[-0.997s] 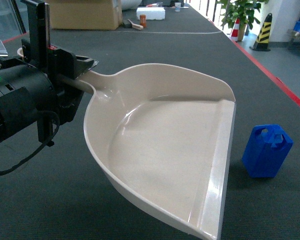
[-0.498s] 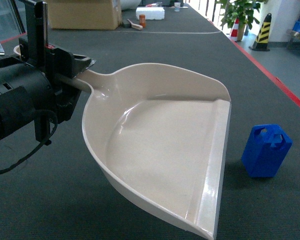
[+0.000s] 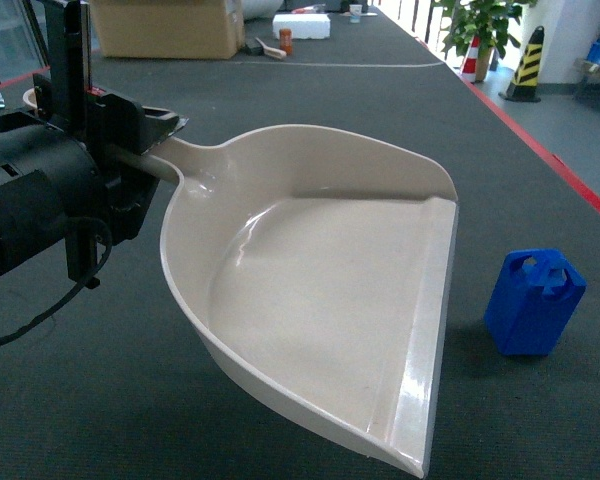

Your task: Place part in tray to right shelf

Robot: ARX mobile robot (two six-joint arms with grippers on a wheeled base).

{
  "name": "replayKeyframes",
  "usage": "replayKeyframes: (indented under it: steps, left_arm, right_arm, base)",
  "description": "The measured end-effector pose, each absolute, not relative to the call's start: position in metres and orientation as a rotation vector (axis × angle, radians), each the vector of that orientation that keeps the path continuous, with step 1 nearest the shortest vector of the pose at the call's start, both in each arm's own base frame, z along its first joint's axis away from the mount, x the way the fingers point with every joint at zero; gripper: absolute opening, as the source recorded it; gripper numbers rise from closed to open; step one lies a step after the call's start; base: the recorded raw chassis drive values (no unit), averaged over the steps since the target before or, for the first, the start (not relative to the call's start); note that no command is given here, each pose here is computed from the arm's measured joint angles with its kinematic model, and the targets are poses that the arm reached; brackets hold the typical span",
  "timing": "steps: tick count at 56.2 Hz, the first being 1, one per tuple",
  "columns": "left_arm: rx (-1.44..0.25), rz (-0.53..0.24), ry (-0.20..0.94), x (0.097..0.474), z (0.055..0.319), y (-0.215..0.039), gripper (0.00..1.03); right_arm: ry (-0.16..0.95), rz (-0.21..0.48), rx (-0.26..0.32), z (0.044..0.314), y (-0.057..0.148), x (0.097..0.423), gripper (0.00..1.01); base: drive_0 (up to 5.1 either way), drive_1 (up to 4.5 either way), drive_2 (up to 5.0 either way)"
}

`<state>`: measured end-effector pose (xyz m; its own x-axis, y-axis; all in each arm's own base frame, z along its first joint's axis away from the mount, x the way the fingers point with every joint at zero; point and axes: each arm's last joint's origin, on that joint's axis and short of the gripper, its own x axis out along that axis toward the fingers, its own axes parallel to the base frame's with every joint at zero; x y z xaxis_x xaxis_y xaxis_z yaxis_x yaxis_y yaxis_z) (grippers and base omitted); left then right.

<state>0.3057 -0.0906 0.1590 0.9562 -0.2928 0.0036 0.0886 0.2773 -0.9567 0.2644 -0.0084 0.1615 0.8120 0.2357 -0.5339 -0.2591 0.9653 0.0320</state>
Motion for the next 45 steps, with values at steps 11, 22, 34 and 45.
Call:
replayKeyframes:
  steps: [11,22,34,45]
  left_arm:
    - [-1.266,-0.258,0.186,0.306,0.159,-0.091,0.18]
    - [-1.266,-0.258,0.186,0.306,0.159,-0.091,0.18]
    - [-1.266,-0.257,0.185,0.306,0.159,-0.09,0.18]
    - [-1.266,-0.257,0.187,0.306,0.159,-0.09,0.18]
  right_arm:
    - [0.614,0.315,-0.05,0.148,0.006,0.296,0.98]
    - [0.647,0.346,-0.052,0.134,0.021,0.328,0.98]
    - [0.651,0.269,-0.04,0.139,0.02,0.308,0.47]
    - [0.335,0.535,0.182,0.237,0.147,0.316,0.47]
  base:
    - [0.0,0.0,0.0]
    - [0.0,0.0,0.0]
    - [0.0,0.0,0.0]
    - [0.0,0.0,0.0]
